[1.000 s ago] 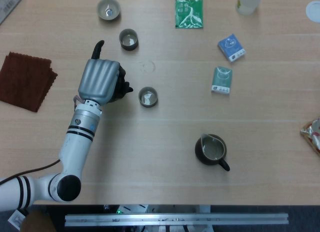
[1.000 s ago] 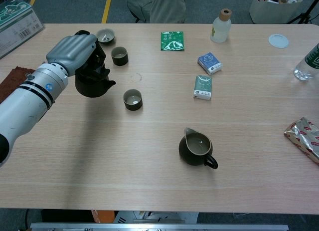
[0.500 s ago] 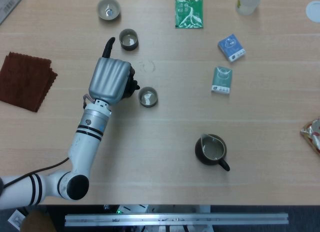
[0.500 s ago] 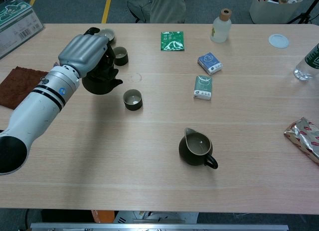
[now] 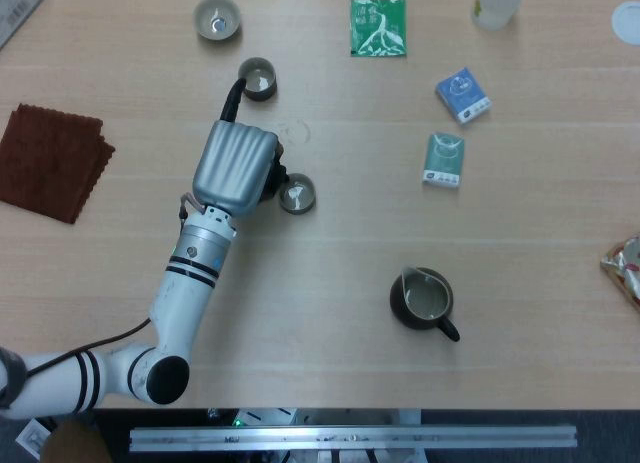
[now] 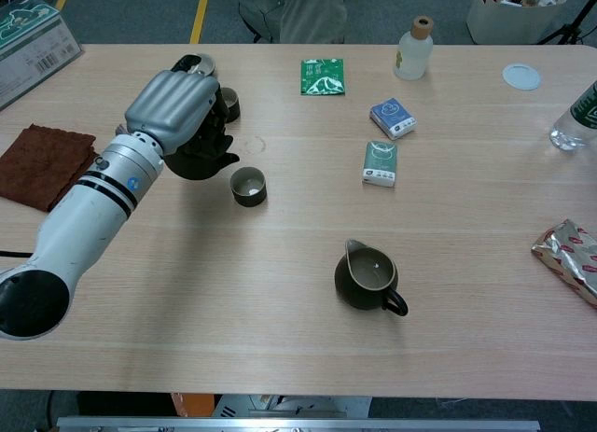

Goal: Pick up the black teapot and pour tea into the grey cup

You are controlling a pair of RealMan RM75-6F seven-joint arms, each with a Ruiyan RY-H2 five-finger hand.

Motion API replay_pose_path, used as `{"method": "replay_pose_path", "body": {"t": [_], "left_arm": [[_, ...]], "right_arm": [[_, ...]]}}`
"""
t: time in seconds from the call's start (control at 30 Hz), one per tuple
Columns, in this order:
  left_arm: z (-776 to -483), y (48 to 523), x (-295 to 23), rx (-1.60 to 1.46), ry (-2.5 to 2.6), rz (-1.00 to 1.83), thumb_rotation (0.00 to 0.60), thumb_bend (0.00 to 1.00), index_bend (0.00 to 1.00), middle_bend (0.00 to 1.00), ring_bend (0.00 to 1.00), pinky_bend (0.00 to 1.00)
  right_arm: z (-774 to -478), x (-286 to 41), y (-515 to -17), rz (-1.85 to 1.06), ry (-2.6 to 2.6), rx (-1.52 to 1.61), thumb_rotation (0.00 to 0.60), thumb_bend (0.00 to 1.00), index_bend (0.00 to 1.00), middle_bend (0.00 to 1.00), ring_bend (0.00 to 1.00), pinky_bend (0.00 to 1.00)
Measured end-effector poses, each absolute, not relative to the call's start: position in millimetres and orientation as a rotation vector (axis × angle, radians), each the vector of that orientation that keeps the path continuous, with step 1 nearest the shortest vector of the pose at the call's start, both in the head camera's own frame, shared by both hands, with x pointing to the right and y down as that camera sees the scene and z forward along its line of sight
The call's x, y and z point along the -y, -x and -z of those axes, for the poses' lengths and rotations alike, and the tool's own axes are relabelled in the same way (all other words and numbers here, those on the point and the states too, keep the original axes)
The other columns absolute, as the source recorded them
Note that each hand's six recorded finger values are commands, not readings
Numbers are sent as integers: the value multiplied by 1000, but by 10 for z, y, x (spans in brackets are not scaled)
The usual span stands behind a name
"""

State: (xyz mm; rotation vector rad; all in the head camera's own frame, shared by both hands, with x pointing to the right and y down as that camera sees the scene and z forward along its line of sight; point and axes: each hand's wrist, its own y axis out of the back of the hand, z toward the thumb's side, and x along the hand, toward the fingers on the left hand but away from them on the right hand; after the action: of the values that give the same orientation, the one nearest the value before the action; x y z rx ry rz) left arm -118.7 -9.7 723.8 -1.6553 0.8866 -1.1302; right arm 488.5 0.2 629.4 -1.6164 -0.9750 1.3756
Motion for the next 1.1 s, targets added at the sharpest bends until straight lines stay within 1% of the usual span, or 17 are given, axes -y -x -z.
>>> {"method": "replay_pose_path", "body": {"t": [0.5,1.1], "left_arm": [[-7291,1069,6,-841,1627,1105,600,358,890,978,767,0],[-7323,1081,-1,-808,1573,1097,600,358,890,977,767,0]], "right_arm": [[-6296,-35,-4959,-1386,1617,996,600,309,528,387,287,324],[-6307,-27,-4955,-1381,1618,993,600,308,528,387,288,325]]}}
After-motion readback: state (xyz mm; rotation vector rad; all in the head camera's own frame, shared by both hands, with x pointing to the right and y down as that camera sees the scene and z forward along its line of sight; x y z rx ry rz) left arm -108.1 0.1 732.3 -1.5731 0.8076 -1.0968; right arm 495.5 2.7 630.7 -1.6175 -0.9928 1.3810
